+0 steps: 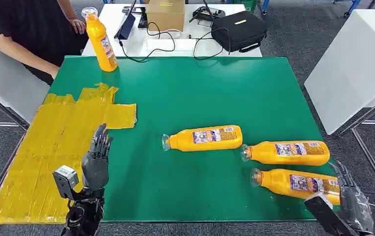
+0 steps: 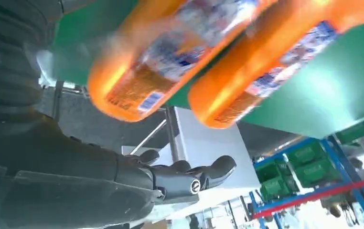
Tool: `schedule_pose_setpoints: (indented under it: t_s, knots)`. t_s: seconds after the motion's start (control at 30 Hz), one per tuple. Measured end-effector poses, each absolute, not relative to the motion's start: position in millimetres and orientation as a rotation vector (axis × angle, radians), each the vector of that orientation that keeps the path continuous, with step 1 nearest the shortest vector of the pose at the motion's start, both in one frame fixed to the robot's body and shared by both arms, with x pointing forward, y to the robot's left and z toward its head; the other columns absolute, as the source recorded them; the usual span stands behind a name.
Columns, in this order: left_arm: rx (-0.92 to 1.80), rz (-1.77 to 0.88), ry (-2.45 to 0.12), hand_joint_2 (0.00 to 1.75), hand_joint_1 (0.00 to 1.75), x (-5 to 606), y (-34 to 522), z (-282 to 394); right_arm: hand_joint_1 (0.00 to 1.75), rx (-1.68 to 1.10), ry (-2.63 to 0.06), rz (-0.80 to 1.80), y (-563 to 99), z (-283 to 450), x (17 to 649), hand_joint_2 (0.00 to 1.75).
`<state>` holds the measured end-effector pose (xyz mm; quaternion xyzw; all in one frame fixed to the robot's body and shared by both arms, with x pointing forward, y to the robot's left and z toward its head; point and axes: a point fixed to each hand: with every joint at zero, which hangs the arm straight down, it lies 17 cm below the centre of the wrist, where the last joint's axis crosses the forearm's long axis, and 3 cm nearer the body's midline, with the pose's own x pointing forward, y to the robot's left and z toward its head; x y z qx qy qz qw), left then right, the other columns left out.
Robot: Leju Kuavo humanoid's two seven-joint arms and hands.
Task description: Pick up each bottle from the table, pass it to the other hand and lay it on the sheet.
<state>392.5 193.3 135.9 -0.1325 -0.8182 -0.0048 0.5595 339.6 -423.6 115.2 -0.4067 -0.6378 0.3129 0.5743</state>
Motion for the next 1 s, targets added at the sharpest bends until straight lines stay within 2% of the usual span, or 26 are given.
schedule_pose_setpoints:
  t_s: [0.63, 1.0]
  knots:
    - [-0.342, 0.02, -1.95, 0.0, 0.0, 397, 197, 139, 0.0, -0.957, -1.345, 0.9, -476, 95, 298, 1.75]
    - [-0.325, 0.025, -1.942, 0.0, 0.0, 383, 207, 127, 0.0, -0.96, -1.278, 0.993, -454, 72, 298, 1.75]
